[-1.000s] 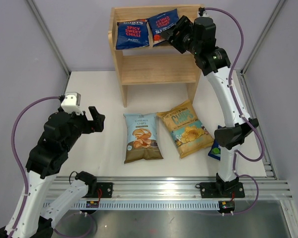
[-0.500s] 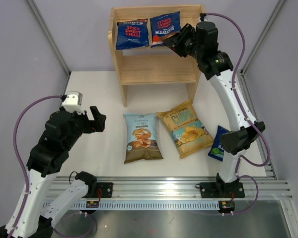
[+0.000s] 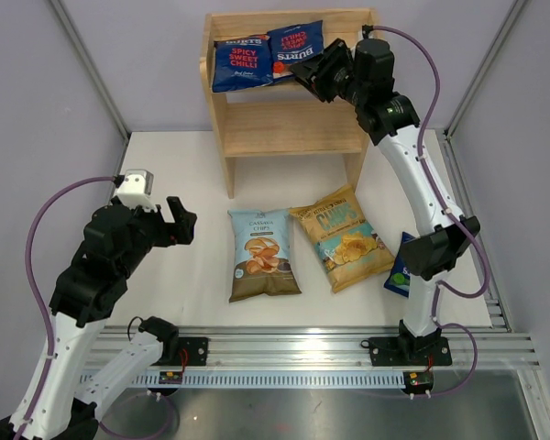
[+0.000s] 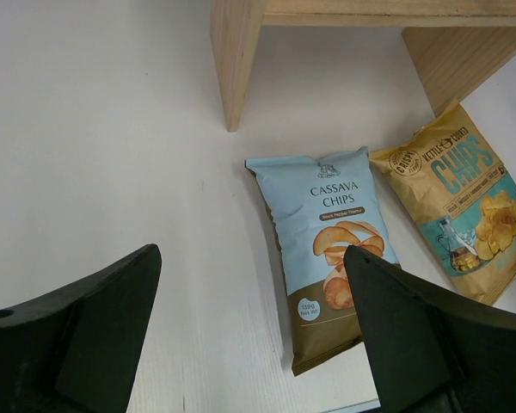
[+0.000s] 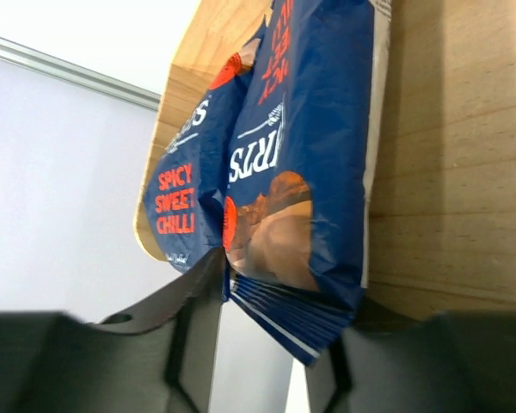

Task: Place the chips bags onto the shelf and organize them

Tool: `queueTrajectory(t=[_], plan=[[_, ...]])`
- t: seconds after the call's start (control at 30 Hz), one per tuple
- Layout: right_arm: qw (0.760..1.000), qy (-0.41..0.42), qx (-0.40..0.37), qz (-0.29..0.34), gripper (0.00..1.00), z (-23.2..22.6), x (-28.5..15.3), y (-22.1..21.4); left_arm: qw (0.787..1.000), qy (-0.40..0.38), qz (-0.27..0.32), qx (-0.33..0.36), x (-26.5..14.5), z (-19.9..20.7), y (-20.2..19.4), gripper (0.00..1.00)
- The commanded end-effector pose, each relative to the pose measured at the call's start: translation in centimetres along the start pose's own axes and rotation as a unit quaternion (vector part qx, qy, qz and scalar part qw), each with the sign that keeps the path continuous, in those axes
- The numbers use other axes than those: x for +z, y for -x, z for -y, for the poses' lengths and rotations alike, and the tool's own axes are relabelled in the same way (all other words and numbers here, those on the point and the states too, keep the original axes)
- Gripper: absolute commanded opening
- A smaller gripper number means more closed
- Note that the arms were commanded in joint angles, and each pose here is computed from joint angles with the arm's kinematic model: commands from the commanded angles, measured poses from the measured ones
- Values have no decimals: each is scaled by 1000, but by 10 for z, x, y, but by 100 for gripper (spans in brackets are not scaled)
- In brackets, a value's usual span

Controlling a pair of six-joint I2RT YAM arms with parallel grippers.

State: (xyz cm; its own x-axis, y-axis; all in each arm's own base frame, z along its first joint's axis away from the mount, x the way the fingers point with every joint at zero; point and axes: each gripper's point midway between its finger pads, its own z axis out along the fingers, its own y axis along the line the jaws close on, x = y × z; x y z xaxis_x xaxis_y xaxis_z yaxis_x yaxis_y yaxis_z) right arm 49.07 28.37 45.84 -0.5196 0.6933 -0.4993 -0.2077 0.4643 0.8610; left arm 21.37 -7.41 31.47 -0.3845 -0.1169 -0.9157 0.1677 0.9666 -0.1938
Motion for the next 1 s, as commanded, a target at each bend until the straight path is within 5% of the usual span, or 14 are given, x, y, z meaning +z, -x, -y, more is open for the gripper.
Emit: queueTrajectory(t=[0.0, 0.17, 0.7, 0.97], plan=[[1000, 14, 5, 10, 48, -11, -11, 5, 1000, -13, 11, 7, 0, 4, 4, 91], [1000, 7, -6, 2, 61, -11, -18, 3, 1000, -15, 9, 7, 0, 4, 3, 91], [999, -24, -31, -7, 68, 10, -39, -9, 1000, -13, 11, 6, -2, 4, 4, 91], [998, -3, -69, -9, 77, 2, -68, -13, 1000, -21, 4, -4, 2, 8, 1, 99]])
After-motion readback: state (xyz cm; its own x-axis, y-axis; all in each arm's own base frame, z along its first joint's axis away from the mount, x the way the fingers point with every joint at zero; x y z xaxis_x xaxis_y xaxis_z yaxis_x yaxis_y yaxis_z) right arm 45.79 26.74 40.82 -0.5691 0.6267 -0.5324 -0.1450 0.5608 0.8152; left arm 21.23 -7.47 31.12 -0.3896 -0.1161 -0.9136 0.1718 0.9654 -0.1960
